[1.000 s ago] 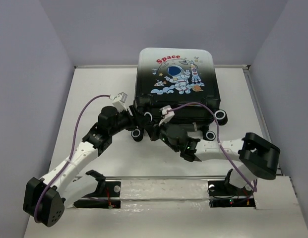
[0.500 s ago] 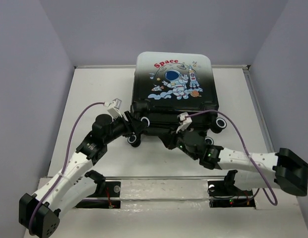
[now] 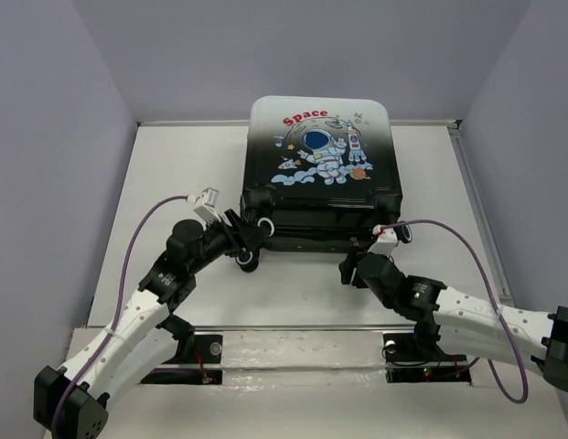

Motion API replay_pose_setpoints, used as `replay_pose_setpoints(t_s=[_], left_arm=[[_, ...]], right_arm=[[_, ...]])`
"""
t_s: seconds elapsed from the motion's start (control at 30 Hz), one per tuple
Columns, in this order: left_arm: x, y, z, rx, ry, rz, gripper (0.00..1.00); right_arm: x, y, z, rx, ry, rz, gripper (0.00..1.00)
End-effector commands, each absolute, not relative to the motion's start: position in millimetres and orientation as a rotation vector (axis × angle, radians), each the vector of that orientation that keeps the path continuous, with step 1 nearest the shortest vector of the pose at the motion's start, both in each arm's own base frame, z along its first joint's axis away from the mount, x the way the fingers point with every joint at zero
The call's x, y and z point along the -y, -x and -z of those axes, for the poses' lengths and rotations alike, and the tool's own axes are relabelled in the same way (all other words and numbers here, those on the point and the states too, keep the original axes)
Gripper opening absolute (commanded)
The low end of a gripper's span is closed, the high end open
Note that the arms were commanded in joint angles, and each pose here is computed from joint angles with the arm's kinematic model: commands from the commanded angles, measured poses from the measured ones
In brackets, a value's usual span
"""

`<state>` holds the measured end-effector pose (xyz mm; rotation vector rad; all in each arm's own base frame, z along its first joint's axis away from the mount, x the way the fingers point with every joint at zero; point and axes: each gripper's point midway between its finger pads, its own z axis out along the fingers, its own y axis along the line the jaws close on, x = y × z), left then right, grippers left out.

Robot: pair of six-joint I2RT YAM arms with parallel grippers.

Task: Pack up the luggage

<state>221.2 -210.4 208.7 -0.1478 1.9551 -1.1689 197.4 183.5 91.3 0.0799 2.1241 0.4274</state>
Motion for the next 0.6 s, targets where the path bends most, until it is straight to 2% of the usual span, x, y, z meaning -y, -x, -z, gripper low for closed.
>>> replay_pose_setpoints(t_s=[0.0,0.2,0.4,0.57], left_arm=[[220,-204,-275,-1.689,-0.060,1.287,0.06],[223,-202,-264,-1.706,-0.077,1.300,0.06],[226,-198,-258,-1.711,-0.078,1.334,0.06],[225,-194,-262,-1.694,-0.072,1.363,0.06]], right_arm=[[-162,-216,-100,-2.085,-0.197,-0.296,0.68],[-164,-245,-140,-1.906,-0.125,-0.324,0.70],[-171,-267,-188,-1.670,-0.080,-0.354,0.64],[-172,-281,-190,-1.609,-0.064,-0.327,0.59]])
